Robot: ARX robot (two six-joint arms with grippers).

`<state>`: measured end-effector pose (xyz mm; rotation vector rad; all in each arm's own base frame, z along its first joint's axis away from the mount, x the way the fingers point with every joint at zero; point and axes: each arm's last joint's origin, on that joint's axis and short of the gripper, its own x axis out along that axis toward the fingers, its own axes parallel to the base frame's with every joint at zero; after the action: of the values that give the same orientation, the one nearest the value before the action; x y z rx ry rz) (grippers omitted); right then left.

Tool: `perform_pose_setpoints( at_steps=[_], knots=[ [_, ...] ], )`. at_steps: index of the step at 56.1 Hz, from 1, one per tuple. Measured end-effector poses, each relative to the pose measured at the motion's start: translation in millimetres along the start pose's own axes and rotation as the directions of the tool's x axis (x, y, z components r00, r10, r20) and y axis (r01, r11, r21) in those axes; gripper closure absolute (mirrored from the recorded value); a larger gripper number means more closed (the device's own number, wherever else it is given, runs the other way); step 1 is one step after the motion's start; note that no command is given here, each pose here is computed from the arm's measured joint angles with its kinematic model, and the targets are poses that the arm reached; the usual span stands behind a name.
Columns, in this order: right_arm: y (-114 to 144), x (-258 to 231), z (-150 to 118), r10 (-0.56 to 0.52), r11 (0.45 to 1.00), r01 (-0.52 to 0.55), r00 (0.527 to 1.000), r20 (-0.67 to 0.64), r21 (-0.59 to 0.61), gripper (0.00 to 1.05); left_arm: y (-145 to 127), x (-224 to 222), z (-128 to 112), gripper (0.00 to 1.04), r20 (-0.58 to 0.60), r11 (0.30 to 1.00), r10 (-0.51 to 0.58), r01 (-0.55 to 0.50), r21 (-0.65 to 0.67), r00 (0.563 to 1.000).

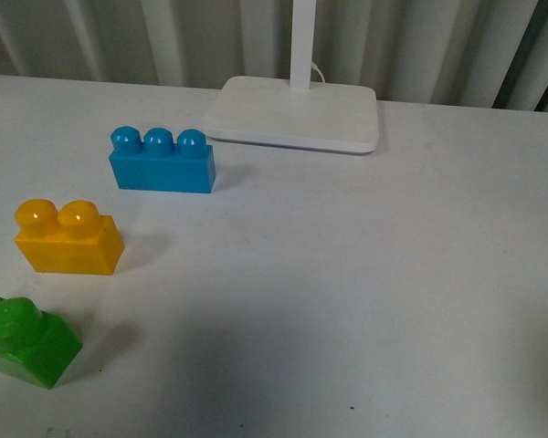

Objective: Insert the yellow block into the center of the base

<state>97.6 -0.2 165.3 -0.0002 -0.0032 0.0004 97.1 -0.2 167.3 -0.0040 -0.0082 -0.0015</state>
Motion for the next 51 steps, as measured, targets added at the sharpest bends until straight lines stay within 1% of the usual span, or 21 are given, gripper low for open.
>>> perform_pose_setpoints(
  at_steps=[51],
  knots=[
    [0.0,0.0,0.0,0.0,1.0,0.0,1.0,0.0,0.0,0.09,0.0,0.0,0.0,0.06,0.0,1.0,0.0,0.0,0.0,1.0]
  ],
)
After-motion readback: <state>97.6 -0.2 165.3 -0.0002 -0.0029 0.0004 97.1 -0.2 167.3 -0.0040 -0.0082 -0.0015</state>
